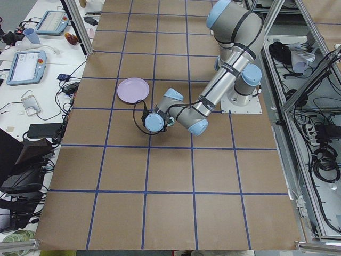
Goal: Flip cup and place on plate
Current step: 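Lower the left gripper sideways to the mint-green cup lying on its side, then close the left gripper on the cup's rim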
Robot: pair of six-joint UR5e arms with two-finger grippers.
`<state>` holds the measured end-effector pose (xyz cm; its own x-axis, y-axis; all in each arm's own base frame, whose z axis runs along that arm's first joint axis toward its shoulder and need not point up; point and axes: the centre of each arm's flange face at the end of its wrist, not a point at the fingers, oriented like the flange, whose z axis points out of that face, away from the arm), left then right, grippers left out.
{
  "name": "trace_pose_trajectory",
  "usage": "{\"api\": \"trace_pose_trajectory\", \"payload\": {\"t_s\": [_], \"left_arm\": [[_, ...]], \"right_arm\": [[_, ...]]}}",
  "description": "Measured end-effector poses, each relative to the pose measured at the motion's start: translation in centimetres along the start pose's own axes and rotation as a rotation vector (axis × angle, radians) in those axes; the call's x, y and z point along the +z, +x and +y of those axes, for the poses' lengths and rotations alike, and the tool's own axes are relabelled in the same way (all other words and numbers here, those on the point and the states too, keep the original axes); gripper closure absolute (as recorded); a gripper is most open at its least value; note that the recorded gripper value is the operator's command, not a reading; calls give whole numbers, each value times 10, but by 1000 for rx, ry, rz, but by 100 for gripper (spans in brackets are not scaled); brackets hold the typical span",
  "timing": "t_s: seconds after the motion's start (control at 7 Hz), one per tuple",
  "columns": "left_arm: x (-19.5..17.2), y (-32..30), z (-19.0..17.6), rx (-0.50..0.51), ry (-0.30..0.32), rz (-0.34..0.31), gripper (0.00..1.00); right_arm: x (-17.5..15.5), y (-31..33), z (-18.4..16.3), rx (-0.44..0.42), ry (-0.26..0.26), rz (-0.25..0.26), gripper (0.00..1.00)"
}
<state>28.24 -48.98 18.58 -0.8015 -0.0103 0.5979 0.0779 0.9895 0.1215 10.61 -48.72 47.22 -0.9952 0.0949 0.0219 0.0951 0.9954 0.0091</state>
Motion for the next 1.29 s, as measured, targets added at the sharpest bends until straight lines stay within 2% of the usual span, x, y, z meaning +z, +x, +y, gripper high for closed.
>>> {"api": "trace_pose_trajectory", "payload": {"t_s": [0.14,0.29,0.43,0.57,0.86,1.29], "left_arm": [[2,1,-2,-4,14,20,0],[4,1,-3,-5,25,36,27],[7,1,-4,-7,35,56,90],[9,2,-5,-8,43,79,100],[9,4,-6,-14,47,94,100],[-6,11,-7,-50,64,70,100]], "right_arm": [[0,0,0,0,0,0,0],[0,0,0,0,0,0,0],[0,0,0,0,0,0,0],[0,0,0,0,0,0,0],[0,0,0,0,0,0,0],[0,0,0,0,-1,0,0]]}}
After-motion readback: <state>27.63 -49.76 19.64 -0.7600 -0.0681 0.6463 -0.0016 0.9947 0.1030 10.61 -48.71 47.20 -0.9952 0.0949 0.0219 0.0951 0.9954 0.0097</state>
